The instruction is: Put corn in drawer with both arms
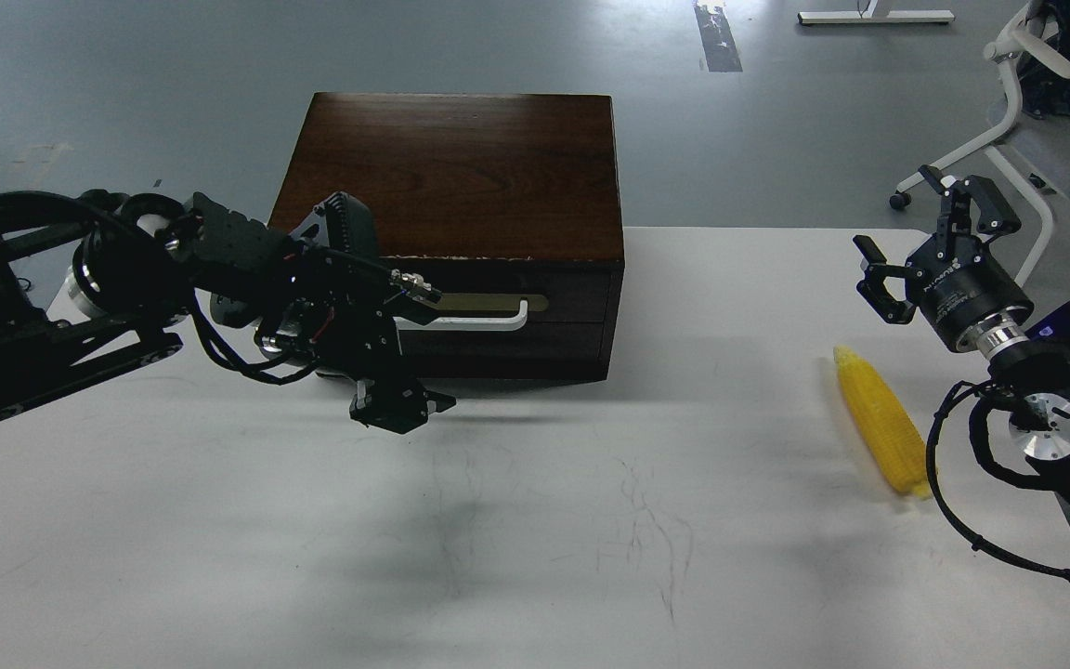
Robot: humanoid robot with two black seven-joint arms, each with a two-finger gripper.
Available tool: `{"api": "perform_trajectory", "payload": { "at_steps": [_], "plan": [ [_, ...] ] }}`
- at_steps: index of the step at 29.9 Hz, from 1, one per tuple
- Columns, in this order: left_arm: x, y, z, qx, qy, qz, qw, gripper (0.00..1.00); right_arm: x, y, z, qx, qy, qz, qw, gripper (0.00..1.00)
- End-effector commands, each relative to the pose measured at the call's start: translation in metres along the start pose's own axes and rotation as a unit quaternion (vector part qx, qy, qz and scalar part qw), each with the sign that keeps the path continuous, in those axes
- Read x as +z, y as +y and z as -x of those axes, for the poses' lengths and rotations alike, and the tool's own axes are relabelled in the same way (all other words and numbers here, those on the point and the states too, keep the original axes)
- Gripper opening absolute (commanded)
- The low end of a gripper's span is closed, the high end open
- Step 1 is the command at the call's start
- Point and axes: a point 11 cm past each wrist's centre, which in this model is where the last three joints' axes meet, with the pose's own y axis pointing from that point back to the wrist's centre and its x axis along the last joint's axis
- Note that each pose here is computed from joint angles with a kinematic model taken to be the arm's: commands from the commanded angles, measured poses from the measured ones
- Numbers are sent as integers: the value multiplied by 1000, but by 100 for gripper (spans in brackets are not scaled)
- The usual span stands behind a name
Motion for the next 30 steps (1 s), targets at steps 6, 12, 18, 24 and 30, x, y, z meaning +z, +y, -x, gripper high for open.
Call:
{"api": "perform_trajectory", "payload": {
  "at_steps": [6, 12, 18, 24, 30],
  "plan": [
    [-4, 2, -1, -1, 0, -6, 1000, 98, 0, 0, 0, 0, 0, 0, 1000, 100],
    [-6, 3, -2, -1, 0, -9, 1000, 98, 2, 2, -2, 2, 0, 2, 1000, 100],
    [-17, 5, -3, -2, 4, -23, 1000, 98, 3, 3, -2, 3, -1, 3, 1000, 100],
    [-16, 3, -2, -4, 5, -22, 1000, 98, 3, 3, -2, 3, -1, 3, 1000, 100],
    [-14, -3, -1, -8, 5, -16, 1000, 98, 3, 2, -2, 3, -1, 3, 1000, 100]
  ]
}}
